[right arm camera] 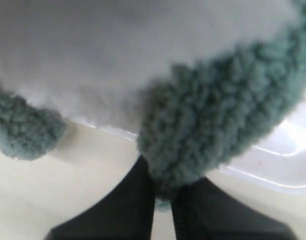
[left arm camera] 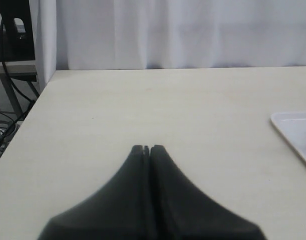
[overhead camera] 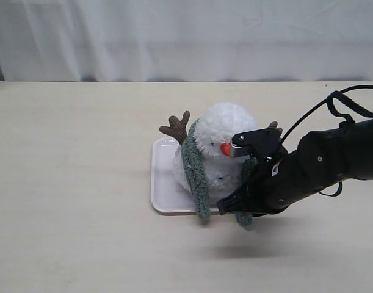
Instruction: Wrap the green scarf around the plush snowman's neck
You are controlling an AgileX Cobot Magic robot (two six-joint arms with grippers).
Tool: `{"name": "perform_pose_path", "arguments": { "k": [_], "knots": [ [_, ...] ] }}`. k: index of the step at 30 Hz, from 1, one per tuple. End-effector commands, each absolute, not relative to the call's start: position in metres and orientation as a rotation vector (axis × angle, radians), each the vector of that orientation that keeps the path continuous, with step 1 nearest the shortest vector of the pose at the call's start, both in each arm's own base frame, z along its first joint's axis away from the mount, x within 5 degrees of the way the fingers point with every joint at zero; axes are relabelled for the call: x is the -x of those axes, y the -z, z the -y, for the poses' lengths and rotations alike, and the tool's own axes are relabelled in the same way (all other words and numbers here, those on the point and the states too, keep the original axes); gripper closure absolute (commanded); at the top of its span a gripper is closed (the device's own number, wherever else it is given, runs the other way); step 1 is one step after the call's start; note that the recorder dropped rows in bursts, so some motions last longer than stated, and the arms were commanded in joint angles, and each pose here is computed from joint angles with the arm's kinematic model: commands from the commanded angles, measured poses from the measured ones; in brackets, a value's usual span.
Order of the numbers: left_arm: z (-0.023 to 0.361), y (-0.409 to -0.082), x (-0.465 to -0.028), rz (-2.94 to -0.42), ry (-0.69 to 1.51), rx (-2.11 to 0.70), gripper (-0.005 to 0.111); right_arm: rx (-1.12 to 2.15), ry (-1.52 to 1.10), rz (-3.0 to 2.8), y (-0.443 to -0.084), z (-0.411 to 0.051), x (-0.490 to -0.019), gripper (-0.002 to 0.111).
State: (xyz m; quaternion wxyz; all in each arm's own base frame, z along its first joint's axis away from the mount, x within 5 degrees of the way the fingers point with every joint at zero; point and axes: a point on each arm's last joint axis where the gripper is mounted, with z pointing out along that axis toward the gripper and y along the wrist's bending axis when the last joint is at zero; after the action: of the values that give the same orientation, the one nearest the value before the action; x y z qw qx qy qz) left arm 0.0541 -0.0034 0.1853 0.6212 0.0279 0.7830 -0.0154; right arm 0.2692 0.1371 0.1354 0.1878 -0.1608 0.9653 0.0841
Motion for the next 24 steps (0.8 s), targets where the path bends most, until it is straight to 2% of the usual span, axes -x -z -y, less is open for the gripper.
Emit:
{"name": "perform_pose_path", "arguments": {
  "k": [1, 5, 8, 15, 24],
  "knots": [
    [0.003, -0.185, -0.054, -1.791, 0.033, -0.059, 0.107, 0.483, -0.227, -2.757, -0.132, -0.136, -0.264, 0.081],
    [0.003, -0.185, -0.054, -1.791, 0.033, -0.059, 0.107, 0.49, -0.223, -2.785, -0.131, -0.135, -0.262, 0.069],
    [0.003, -0.185, -0.054, -1.791, 0.033, -0.059, 0.107, 0.496, -0.221, -2.807, -0.131, -0.135, -0.26, 0.065],
    [0.003, -0.185, -0.054, -1.791, 0.033, -0.059, 0.107, 0.518, -0.22, -2.826, -0.135, -0.133, -0.256, 0.065],
    [0.003, -0.185, -0.054, -1.791, 0.033, -0.059, 0.107, 0.521, -0.271, -2.715, -0.173, -0.132, -0.25, 0.065]
  ]
}}
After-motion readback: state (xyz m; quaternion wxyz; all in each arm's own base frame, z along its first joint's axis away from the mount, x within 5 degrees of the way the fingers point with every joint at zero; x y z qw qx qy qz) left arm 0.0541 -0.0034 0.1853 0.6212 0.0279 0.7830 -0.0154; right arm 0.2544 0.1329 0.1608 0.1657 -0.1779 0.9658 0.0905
